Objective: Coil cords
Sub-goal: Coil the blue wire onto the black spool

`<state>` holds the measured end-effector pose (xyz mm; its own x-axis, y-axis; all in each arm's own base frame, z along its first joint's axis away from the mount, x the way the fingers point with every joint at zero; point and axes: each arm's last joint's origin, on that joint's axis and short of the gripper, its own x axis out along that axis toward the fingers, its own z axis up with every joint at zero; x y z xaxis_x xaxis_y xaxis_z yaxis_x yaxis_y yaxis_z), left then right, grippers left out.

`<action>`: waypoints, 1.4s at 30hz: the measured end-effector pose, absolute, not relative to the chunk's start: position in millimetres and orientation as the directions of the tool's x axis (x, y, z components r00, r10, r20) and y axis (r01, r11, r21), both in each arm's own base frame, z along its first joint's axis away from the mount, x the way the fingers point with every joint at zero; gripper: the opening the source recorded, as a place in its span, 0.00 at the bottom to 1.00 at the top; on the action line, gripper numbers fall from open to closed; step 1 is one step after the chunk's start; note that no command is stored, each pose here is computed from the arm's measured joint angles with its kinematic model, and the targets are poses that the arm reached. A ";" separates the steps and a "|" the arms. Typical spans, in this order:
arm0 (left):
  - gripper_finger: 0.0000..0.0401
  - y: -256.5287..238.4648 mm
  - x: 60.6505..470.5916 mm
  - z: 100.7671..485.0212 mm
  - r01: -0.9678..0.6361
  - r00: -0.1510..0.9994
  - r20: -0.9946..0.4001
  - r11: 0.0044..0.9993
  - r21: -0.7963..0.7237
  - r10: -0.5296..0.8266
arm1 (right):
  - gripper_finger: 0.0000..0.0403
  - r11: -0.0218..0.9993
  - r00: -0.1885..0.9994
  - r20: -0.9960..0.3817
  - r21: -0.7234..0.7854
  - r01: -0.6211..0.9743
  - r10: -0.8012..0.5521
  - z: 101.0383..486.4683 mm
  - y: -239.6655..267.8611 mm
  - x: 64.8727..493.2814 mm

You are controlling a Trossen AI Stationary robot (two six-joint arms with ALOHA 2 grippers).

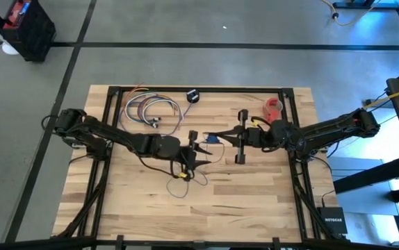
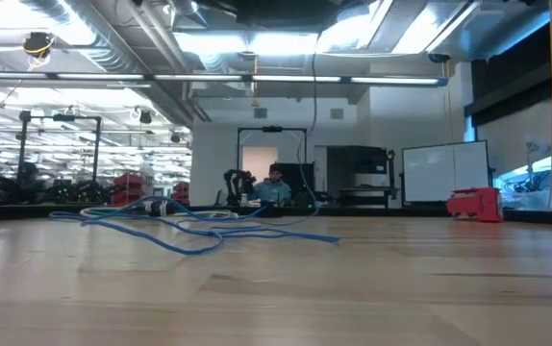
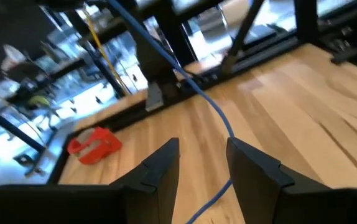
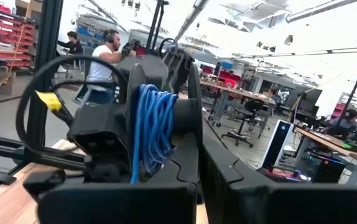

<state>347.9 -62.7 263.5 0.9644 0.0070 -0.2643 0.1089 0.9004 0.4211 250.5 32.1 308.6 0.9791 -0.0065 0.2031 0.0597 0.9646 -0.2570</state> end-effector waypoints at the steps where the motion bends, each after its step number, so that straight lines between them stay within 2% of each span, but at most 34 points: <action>1: 0.32 -64.2 348.3 266.1 0.118 0.959 -0.283 0.903 0.413 0.004 | 0.01 0.964 0.980 0.200 -0.258 0.059 -0.007 308.3 32.0 250.6; 10: 0.32 -65.9 347.7 267.6 0.125 0.936 -0.351 0.903 0.412 0.031 | 0.01 0.964 0.982 0.191 -0.260 0.057 -0.006 307.4 32.1 250.7; 16: 0.32 -68.5 345.9 271.4 0.096 0.942 -0.332 0.900 0.424 0.056 | 0.01 0.964 0.982 0.189 -0.260 0.057 -0.007 307.2 32.0 250.8; 21: 0.32 -75.0 341.4 275.2 -0.018 0.934 -0.307 0.881 0.473 0.184 | 0.01 0.964 0.983 0.186 -0.260 0.056 -0.007 306.9 32.0 250.8; 29: 0.32 -81.7 338.9 274.4 0.015 0.931 -0.320 0.856 0.517 0.177 | 0.01 0.964 0.983 0.184 -0.261 0.055 -0.007 306.7 32.1 250.9; 42: 0.32 -58.7 346.8 257.6 -0.039 0.874 -0.391 0.845 0.533 0.287 | 0.01 0.964 0.983 0.182 -0.261 0.055 -0.007 306.6 32.0 250.8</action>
<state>346.8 -58.7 257.6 0.8744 0.2868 -0.3913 -0.0386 0.8451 0.5331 250.8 32.0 306.6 0.9832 -0.0070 0.1825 0.0553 0.9637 -0.2611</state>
